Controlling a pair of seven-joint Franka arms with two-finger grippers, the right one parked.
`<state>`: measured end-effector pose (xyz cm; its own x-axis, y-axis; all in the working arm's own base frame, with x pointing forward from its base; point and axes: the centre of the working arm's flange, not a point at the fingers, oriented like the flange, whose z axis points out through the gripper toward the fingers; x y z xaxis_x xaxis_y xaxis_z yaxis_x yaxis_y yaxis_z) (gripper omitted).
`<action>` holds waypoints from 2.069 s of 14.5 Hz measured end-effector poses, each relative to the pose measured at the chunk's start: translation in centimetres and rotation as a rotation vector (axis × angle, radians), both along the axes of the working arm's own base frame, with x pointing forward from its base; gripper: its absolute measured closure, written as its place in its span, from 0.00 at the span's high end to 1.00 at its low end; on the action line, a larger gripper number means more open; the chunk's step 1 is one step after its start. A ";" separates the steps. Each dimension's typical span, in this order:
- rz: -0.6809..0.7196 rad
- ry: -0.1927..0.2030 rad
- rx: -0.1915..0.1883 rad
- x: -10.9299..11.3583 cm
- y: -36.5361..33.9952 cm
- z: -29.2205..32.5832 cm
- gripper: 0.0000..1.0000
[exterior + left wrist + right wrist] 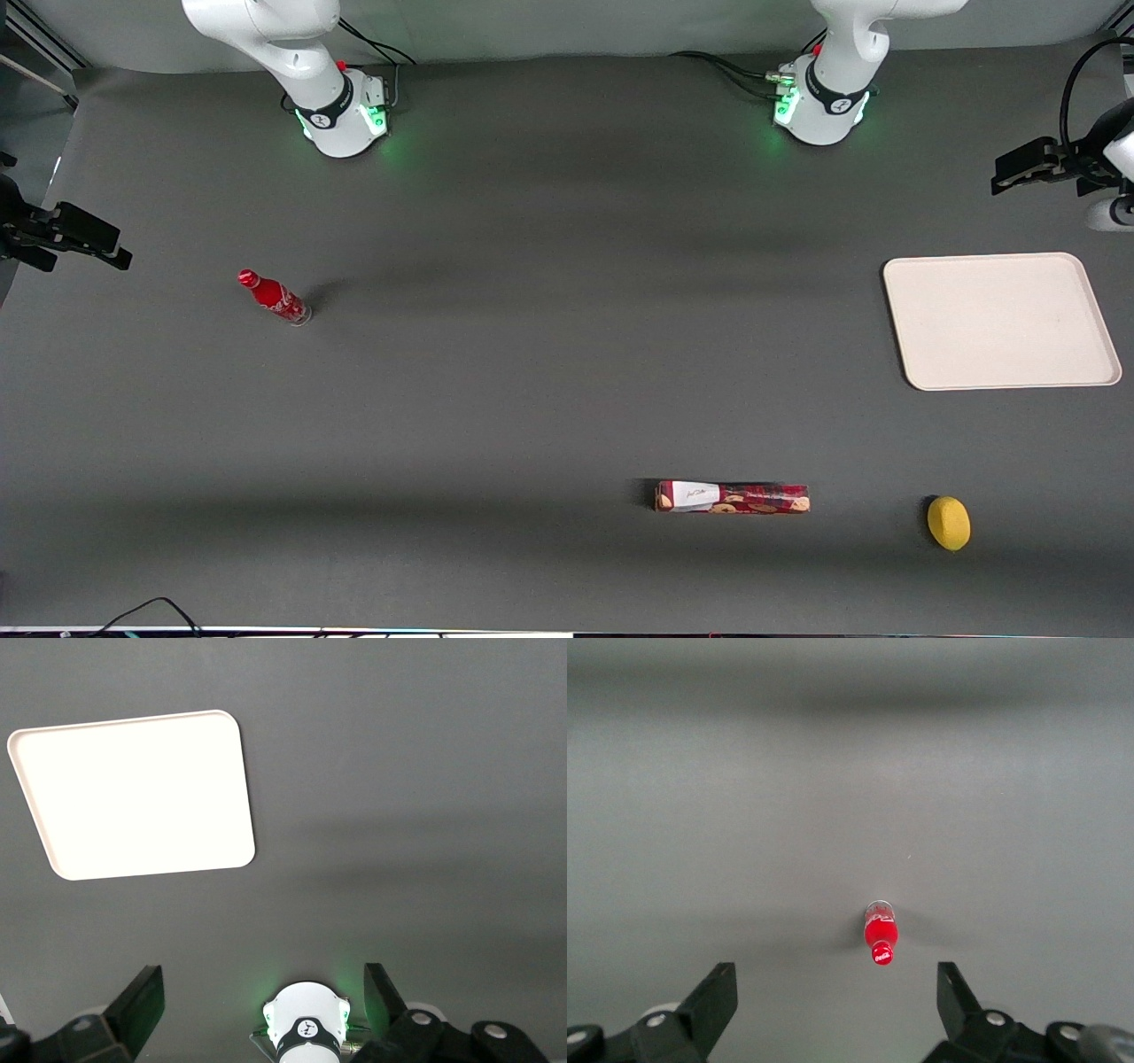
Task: Place red cookie box on tray
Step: 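Move the left gripper down toward the red plaid cookie box, then lower the open left gripper over the box and close on it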
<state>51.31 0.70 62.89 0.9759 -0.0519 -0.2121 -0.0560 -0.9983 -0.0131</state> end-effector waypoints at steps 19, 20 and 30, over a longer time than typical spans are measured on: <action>1.001 -0.051 0.032 16.2 -12.8 -16.9 1.00; 1.073 -0.064 0.020 17.3 -13.8 -19.2 1.00; 1.256 -0.244 -0.146 23.2 -16.9 -35.5 1.00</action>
<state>74.46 -16.20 27.39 0.3848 0.9183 -0.0926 0.9068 -0.3575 0.2235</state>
